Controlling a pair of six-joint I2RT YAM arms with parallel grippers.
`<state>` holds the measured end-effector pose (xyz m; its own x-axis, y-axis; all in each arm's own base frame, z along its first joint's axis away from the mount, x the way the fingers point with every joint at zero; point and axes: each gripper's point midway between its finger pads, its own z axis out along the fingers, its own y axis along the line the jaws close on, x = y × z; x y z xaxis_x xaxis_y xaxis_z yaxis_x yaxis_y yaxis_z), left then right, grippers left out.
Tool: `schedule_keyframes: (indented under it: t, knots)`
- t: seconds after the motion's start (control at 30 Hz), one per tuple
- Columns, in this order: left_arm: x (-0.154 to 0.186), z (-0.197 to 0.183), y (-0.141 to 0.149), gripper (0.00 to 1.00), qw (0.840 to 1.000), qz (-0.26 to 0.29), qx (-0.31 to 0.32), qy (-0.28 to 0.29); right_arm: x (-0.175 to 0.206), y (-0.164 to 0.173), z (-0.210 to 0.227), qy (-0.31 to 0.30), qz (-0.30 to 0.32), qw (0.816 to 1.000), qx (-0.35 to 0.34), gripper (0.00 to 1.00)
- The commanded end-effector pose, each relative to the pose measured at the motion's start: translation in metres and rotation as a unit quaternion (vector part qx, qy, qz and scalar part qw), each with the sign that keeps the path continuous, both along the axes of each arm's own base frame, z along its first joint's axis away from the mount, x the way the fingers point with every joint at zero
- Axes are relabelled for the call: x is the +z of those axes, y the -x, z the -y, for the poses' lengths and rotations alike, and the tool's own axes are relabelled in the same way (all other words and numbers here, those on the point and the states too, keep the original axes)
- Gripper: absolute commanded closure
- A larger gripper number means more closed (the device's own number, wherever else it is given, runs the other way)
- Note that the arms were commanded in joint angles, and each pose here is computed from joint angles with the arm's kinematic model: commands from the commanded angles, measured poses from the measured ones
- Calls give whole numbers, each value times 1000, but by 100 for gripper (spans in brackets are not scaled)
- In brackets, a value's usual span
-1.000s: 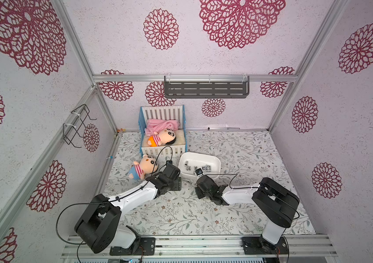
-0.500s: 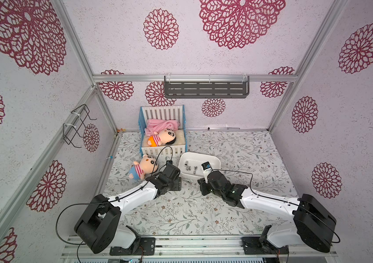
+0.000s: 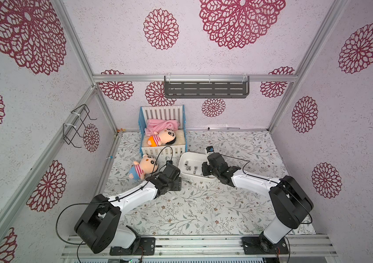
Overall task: Put the screws on the desktop into the storage box
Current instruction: Place the screw in the storage box, then pick up the screw from the center of the board.
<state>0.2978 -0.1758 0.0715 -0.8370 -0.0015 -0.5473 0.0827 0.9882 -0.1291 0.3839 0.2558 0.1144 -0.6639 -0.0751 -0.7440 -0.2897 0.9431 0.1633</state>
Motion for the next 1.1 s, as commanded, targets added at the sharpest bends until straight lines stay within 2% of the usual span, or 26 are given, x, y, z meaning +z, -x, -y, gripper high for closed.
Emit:
schedule_keyframes:
  t: [0.0,0.1,0.23,0.4,0.7,1.07]
  knots:
    - [12,3,-4,23,1000,17,-4,3,23,1,-8,-27,19,999,18,72]
    - [12,2,-5,23,1000,19,-3,2,34,21,-14,-58,24,996,55,71]
    - [14,1,-5,23,1000,22,0,1,47,63,-37,-83,37,987,132,59]
    - [14,-1,-6,23,1000,24,4,-4,31,108,-67,-45,49,980,188,57]
    - [13,-4,-6,22,1000,26,8,-10,-25,106,-75,4,9,982,190,52]
    - [14,-7,-7,22,999,30,14,-10,-68,87,-76,61,-14,985,161,51]
